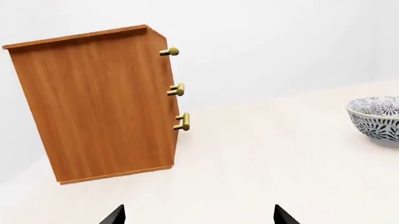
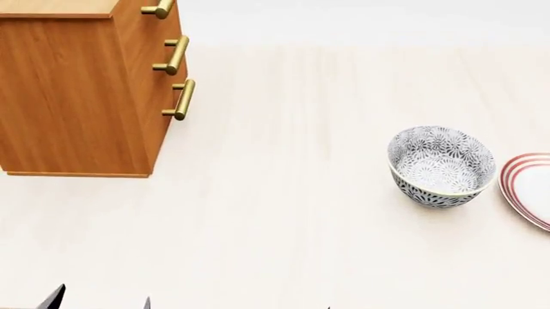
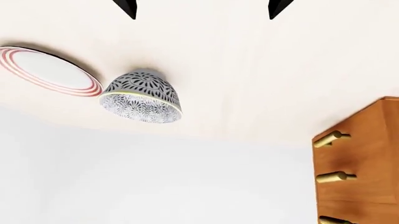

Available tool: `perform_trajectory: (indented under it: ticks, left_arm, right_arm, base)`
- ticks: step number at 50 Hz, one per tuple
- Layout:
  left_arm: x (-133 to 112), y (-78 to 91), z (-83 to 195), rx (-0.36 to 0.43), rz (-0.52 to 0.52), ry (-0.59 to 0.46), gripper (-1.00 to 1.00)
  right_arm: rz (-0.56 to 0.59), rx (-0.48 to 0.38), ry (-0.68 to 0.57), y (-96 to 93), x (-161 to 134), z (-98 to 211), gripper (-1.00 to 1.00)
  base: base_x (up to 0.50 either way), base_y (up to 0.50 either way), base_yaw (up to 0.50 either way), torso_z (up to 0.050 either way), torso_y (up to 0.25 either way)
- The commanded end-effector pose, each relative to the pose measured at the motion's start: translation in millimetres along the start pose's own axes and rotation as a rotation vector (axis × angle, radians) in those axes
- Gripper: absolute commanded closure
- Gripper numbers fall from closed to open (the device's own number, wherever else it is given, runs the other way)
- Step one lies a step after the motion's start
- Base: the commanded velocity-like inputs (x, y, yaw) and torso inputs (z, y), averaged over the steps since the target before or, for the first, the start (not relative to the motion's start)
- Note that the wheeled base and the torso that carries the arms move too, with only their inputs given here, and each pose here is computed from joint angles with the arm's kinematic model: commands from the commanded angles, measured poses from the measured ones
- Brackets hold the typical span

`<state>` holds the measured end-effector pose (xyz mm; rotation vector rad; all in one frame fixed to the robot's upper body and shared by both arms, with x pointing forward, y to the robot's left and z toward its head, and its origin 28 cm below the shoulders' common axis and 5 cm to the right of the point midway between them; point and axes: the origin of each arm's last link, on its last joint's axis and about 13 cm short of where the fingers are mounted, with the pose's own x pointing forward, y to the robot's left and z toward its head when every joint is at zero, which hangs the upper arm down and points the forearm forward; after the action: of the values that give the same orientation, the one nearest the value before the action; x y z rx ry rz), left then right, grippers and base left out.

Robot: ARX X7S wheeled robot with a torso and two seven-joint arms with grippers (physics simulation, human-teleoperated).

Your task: Put the bowl on top of the cabinet.

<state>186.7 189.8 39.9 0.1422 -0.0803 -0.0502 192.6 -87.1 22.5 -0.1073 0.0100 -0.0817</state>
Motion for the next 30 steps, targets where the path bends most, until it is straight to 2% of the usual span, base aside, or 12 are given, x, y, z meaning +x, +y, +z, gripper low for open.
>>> perform_trajectory:
  ticks: [1,3,5,8,11,12,13,14,15,16,17,30]
  left_arm:
    - [-30,-6.8,39,0.052,0.02,-0.08,-1.0]
    - [-38,-7.5,45,0.061,0.007,-0.145,-1.0]
    - [-41,-7.4,48,0.02,-0.005,-0.115,-1.0]
    - [-40,-8.3,57,0.0,0.071,-0.063,-1.0]
    - [-42,-9.2,57,0.018,0.011,-0.064,-1.0]
    - [-42,-9.1,58,0.05,0.004,-0.112,-1.0]
    - [-43,-9.8,58,0.068,-0.009,-0.113,-1.0]
    - [-44,-10.7,58,0.051,-0.035,-0.092,-1.0]
    - [-46,-11.7,58,0.1,-0.012,-0.106,-1.0]
    - [-48,-12.4,58,0.11,-0.014,-0.153,-1.0]
    - [-49,-11.7,57,0.096,0.034,-0.136,-1.0]
    - [-50,-10.9,57,0.094,0.046,-0.144,-1.0]
  right_arm:
    - [-0.01,-0.014,-0.074,-0.4,-21,14,-1.0]
    - [-0.009,-0.008,-0.086,-1.2,-25,16,-1.0]
    - [-0.003,-0.011,-0.103,-0.7,-30,18,-1.0]
    - [0.008,-0.011,-0.116,-0.6,-33,19,-1.0]
    - [0.009,-0.01,-0.11,-0.8,-33,19,-1.0]
    - [0.01,-0.013,-0.112,-0.8,-32,18,-1.0]
    - [0.01,-0.016,-0.113,-0.7,-31,18,-1.0]
    - [0.008,-0.018,-0.111,-0.5,-31,17,-1.0]
    - [0.01,-0.016,-0.108,-0.2,-30,17,-1.0]
    - [0.014,-0.016,-0.107,0.0,-30,16,-1.0]
    - [0.014,-0.018,-0.109,0.3,-29,16,-1.0]
    - [0.021,-0.023,-0.118,0.0,-32,17,-1.0]
  base:
    - [0.0,0.0,0.0,0.0,0.0]
    - [0.0,0.0,0.0,0.0,0.0]
    - [0.0,0.0,0.0,0.0,0.0]
    - [0.0,0.0,0.0,0.0,0.0]
    - [0.0,0.0,0.0,0.0,0.0]
    - [0.0,0.0,0.0,0.0,0.0]
    - [0.02,0.0,0.0,0.0,0.0]
    - [0.06,0.0,0.0,0.0,0.0]
    - [0.11,0.0,0.0,0.0,0.0]
    - [0.13,0.0,0.0,0.0,0.0]
    - [0.23,0.0,0.0,0.0,0.0]
    - [0.39,0.0,0.0,0.0,0.0]
